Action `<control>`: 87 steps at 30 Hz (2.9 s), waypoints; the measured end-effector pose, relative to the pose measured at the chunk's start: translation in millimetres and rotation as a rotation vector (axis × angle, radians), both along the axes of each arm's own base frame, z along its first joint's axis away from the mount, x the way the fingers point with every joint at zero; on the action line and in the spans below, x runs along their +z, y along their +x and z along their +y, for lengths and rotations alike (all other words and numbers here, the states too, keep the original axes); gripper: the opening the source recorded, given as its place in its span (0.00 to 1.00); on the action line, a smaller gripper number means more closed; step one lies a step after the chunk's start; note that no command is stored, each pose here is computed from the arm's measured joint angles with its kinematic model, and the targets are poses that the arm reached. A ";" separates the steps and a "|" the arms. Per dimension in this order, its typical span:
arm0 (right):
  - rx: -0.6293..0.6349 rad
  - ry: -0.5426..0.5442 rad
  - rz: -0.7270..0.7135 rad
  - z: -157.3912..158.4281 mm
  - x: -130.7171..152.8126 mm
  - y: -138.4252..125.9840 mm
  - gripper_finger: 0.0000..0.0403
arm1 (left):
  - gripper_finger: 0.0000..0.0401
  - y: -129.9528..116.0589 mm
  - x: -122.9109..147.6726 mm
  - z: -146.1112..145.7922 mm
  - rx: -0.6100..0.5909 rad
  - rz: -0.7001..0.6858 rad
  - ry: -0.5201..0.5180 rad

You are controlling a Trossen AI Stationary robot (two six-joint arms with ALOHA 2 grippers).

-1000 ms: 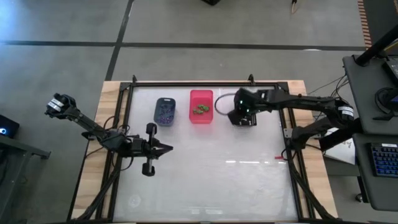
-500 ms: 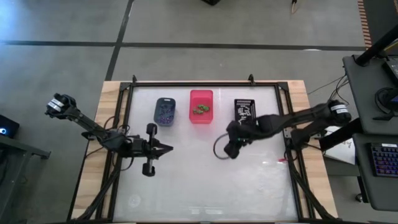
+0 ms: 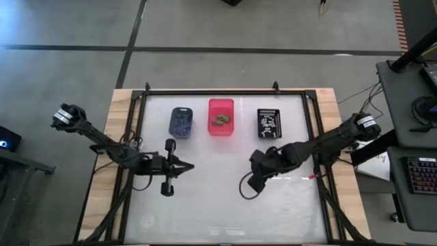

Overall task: Sort Halloween decoration
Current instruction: Put the white bone toy into the black bin

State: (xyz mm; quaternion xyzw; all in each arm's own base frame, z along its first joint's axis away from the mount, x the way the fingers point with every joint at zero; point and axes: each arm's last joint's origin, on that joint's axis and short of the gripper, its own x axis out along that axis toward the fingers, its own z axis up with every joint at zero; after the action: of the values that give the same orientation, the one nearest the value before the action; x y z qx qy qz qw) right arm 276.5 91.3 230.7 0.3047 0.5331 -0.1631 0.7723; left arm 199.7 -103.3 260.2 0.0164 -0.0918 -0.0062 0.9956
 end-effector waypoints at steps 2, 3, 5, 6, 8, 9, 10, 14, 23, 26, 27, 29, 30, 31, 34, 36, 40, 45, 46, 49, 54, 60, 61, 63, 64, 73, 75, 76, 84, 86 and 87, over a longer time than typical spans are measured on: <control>0.002 0.004 0.007 5.1 -1.8 -0.8 0.23 | 0.00 0.4 -0.5 -0.3 0.000 0.002 0.001; -0.002 0.008 0.012 7.4 -2.8 -1.1 0.23 | 0.00 0.6 -0.8 -0.4 0.000 0.002 0.001; -0.003 0.011 0.020 11.8 -4.9 -1.8 0.23 | 0.00 1.0 -1.4 -0.6 0.000 0.005 0.003; -0.003 0.011 0.025 13.7 -6.2 -1.9 0.23 | 0.00 1.0 -1.4 -0.6 0.000 0.005 0.003; -0.002 0.013 0.037 18.4 -9.3 -2.2 0.23 | 0.00 0.9 -1.4 -0.6 0.000 0.005 0.003; -0.004 0.015 0.042 20.6 -10.5 -2.6 0.23 | 0.00 1.0 -1.4 -0.6 0.000 0.005 0.001; 0.001 0.018 0.050 23.4 -12.3 -2.9 0.23 | 0.00 0.9 -1.3 -0.5 0.000 0.005 0.000; 0.000 0.052 0.084 34.2 -17.3 -5.7 0.23 | 0.00 0.9 -1.3 -0.5 -0.001 0.005 -0.005; -0.029 0.150 0.145 61.0 -19.4 -18.7 0.23 | 0.00 0.9 -1.0 -0.5 -0.004 0.002 -0.024; -0.031 0.156 0.151 71.7 -19.4 -25.4 0.23 | 0.00 1.1 -1.2 -0.7 -0.005 0.001 -0.029; -0.034 0.151 0.147 74.9 -19.4 -27.5 0.23 | 0.00 1.4 -1.6 -0.8 -0.005 0.003 -0.032; -0.042 0.130 0.132 80.7 -19.4 -31.4 0.23 | 0.00 2.0 -2.7 -1.2 -0.006 0.008 -0.033; -0.047 0.121 0.125 83.1 -19.4 -33.1 0.23 | 0.00 2.4 -3.2 -1.5 -0.006 0.010 -0.032; -0.051 0.117 0.121 85.3 -19.4 -34.7 0.23 | 0.00 2.7 -3.8 -1.7 -0.006 0.013 -0.032; -0.055 0.120 0.122 90.0 -19.4 -38.2 0.23 | 0.00 4.1 -5.8 -2.5 -0.006 0.020 -0.028; -0.058 0.120 0.121 91.3 -19.4 -39.2 0.23 | 0.00 5.1 -6.8 -3.1 -0.006 0.020 -0.029; -0.063 0.120 0.121 91.6 -19.4 -39.5 0.23 | 0.00 6.7 -8.8 -4.0 -0.006 0.023 -0.027; -0.079 0.127 0.124 92.1 -19.4 -39.9 0.23 | 0.00 7.9 -10.7 -4.8 -0.006 0.029 -0.024; -0.089 0.136 0.129 93.2 -19.4 -40.7 0.23 | 0.00 8.0 -10.7 -4.8 -0.006 0.028 -0.025; -0.103 0.186 0.172 98.9 -19.4 -45.3 0.23 | 0.00 8.0 -10.7 -4.9 -0.006 0.027 -0.025; -0.164 0.241 0.224 114.0 -19.6 -58.8 0.23 | 0.00 8.1 -10.7 -4.9 -0.006 0.027 -0.025; -0.175 0.219 0.276 124.3 -25.0 -75.7 0.23 | 0.00 8.1 -10.7 -4.8 -0.006 0.027 -0.025; -0.080 0.183 0.264 126.0 -27.1 -76.6 0.23 | 0.00 8.2 -10.8 -4.9 -0.006 0.028 -0.024; 0.154 0.084 0.236 131.6 -33.8 -80.3 0.23 | 0.00 8.2 -10.9 -4.9 -0.005 0.028 -0.020; 0.256 0.040 0.233 135.2 -39.1 -82.0 0.23 | 0.00 8.2 -10.9 -4.9 -0.005 0.028 -0.020; 0.571 -0.083 0.412 156.6 -90.5 -80.6 0.23 | 0.00 8.1 -10.7 -4.9 -0.007 0.027 -0.032; 0.593 -0.083 0.422 159.6 -90.3 -78.8 0.23 | 0.00 8.1 -10.3 -4.5 0.000 0.024 -0.034; 0.596 -0.083 0.427 160.5 -88.4 -78.3 0.23 | 0.00 8.1 -9.8 -4.3 0.003 0.019 -0.037; 0.604 -0.127 0.426 159.4 -54.9 -81.9 0.23 | 0.00 8.1 -9.6 -3.7 0.018 0.018 -0.038; 0.608 -0.161 0.404 157.8 -53.4 -81.4 0.23 | 0.00 8.1 -9.6 -3.7 0.019 0.018 -0.036; 0.606 -0.179 0.398 156.5 -52.6 -81.4 0.23 | 0.00 8.1 -9.5 -3.7 0.019 0.017 -0.036</control>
State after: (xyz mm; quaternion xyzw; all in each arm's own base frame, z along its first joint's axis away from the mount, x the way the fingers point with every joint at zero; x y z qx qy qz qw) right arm 195.0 247.8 178.1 0.0268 0.7225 -0.0293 0.6903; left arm 207.8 -107.1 250.6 -0.0010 -0.0831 0.0047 0.9965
